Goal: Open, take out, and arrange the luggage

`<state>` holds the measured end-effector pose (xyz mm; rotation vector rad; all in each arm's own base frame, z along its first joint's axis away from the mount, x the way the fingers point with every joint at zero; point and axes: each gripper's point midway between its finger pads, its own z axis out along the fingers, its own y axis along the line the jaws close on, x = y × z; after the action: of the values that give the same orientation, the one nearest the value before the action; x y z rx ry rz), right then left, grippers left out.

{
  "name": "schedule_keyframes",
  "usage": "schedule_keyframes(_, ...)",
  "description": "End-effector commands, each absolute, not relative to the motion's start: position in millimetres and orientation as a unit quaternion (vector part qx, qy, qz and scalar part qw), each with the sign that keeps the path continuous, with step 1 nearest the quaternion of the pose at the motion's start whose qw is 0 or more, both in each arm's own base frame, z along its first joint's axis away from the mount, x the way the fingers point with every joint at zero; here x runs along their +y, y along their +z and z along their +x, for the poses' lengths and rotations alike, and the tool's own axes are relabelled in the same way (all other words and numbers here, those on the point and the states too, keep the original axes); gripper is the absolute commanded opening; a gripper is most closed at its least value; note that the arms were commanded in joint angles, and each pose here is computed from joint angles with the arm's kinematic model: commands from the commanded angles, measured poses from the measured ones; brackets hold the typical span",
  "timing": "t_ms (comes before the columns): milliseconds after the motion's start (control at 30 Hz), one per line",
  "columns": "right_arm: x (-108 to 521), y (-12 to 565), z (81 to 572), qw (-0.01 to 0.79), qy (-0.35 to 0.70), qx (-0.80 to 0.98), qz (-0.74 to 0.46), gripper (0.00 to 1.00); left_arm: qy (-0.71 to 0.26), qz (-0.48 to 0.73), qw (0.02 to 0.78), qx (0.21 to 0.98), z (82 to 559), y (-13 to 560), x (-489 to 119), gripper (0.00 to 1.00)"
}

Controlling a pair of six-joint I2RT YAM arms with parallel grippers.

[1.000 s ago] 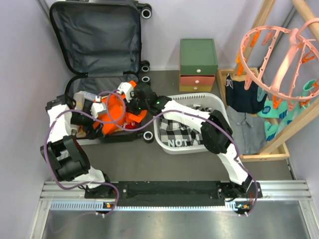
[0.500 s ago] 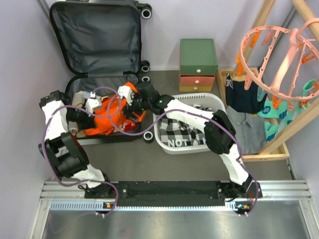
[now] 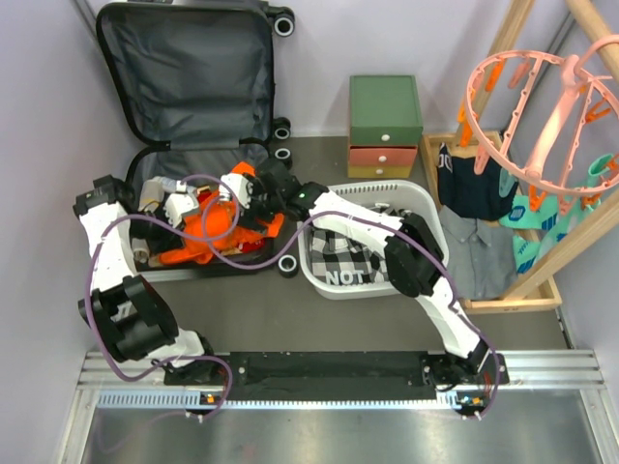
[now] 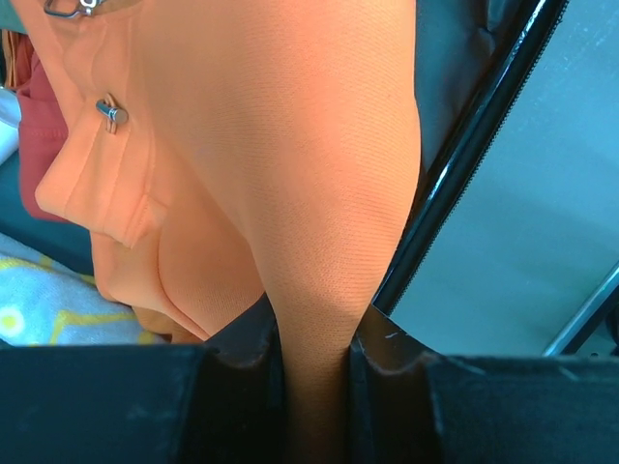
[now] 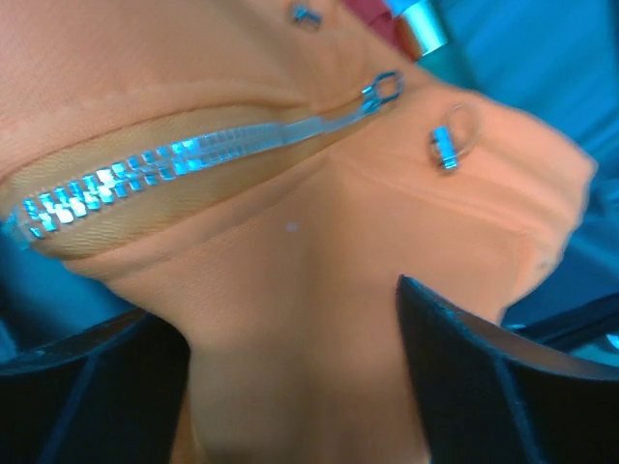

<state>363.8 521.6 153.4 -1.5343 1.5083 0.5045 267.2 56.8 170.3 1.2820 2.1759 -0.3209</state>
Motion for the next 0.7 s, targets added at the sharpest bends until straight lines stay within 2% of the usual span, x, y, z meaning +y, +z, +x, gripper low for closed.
schedule_keyframes(0, 512.3, 138.1, 357.8, 0.414, 0.177, 0.604, -0.658, 0.56, -0.115, 0.461, 0.327, 0.817, 272.2, 196.7, 52.3, 0.00)
schedule_keyframes(67, 506.1, 137.9, 360.2, 0.410, 0.164, 0.610, -0.658, 0.34, -0.104, 0.451, 0.355, 0.812, 283.3, 208.1, 54.7, 0.00)
schedule_keyframes(100, 504.9, 144.2, 360.8, 0.415, 0.159, 0.611, -0.655, 0.14, -0.106, 0.439, 0.364, 0.814, 285.7, 213.0, 54.6, 0.00)
schedule_keyframes(133, 502.1, 152.8, 367.4, 0.426, 0.145, 0.616, -0.646, 0.02, -0.107, 0.435, 0.374, 0.812, 288.4, 218.2, 53.0, 0.00)
schedule_keyframes(267, 495.6, 203.4, 385.2, 0.486, 0.110, 0.620, -0.606, 0.00, -0.133, 0.428, 0.429, 0.784, 295.0, 252.6, 34.7, 0.00)
schedule_keyframes(433, 474.1, 278.1, 382.7, 0.548, 0.076, 0.596, -0.583, 0.00, -0.148, 0.443, 0.427, 0.774, 280.1, 268.6, 23.2, 0.00)
schedule_keyframes(500, 471.6, 275.2, 369.8, 0.545, 0.063, 0.583, -0.599, 0.00, -0.142, 0.456, 0.420, 0.772, 274.7, 270.9, 22.8, 0.00)
schedule_keyframes(533, 466.3, 291.1, 365.0, 0.559, 0.048, 0.566, -0.604, 0.00, -0.140, 0.455, 0.411, 0.777, 271.3, 267.9, 24.4, 0.00)
schedule_keyframes(667, 462.7, 276.1, 336.4, 0.538, 0.021, 0.541, -0.646, 0.00, -0.116, 0.452, 0.390, 0.794, 264.0, 266.0, 32.6, 0.00)
